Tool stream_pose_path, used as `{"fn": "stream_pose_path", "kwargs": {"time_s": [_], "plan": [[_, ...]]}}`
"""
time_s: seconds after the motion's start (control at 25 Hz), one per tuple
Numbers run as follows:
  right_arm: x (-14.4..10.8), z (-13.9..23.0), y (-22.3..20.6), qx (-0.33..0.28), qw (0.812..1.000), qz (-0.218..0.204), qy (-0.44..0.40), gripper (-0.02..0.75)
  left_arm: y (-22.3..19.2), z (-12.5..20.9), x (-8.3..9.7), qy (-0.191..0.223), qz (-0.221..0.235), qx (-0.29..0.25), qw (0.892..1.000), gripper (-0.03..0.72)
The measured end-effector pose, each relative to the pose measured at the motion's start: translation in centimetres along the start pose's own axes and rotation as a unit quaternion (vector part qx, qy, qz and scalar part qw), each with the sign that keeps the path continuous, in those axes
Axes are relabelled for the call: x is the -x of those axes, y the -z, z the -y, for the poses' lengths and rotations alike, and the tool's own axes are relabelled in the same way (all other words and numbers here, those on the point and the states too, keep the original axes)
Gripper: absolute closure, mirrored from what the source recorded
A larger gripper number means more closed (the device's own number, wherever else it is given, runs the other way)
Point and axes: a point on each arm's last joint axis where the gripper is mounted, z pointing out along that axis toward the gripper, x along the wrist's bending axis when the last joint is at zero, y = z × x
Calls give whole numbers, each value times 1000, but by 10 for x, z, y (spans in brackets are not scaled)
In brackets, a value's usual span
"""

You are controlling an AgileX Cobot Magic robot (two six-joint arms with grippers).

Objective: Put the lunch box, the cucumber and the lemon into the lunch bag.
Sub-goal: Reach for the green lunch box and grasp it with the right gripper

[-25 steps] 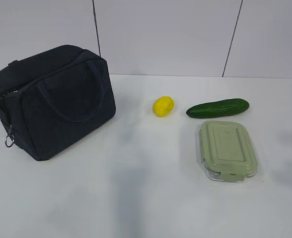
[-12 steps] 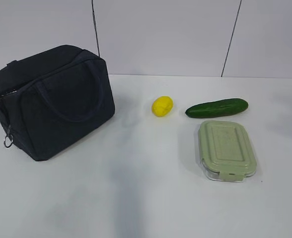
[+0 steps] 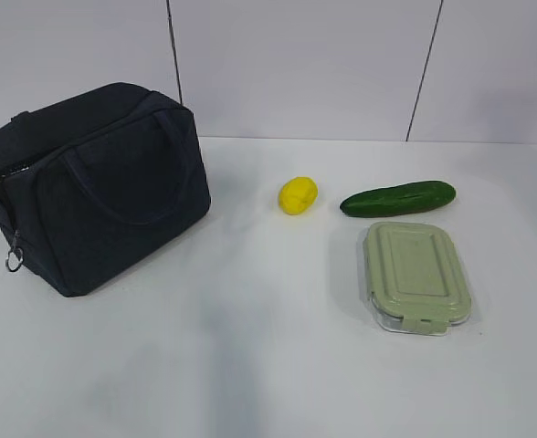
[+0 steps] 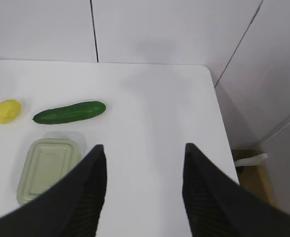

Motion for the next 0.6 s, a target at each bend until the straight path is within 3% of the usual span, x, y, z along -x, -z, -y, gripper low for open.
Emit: {"fn": "stream_pose_path", "kwargs": {"time_s": [0.24, 0.44, 0.6], "plan": [[-19, -18, -49, -62, 997, -42, 2, 335, 0, 0, 0, 0, 1, 0, 1000, 349], [-30, -22, -104, -135, 979, -144, -41, 333, 0, 0, 0, 0, 1, 0, 1000, 349], [-5, -24, -136, -146, 967, -189, -94, 333, 0, 0, 0, 0, 1, 0, 1000, 349]]}}
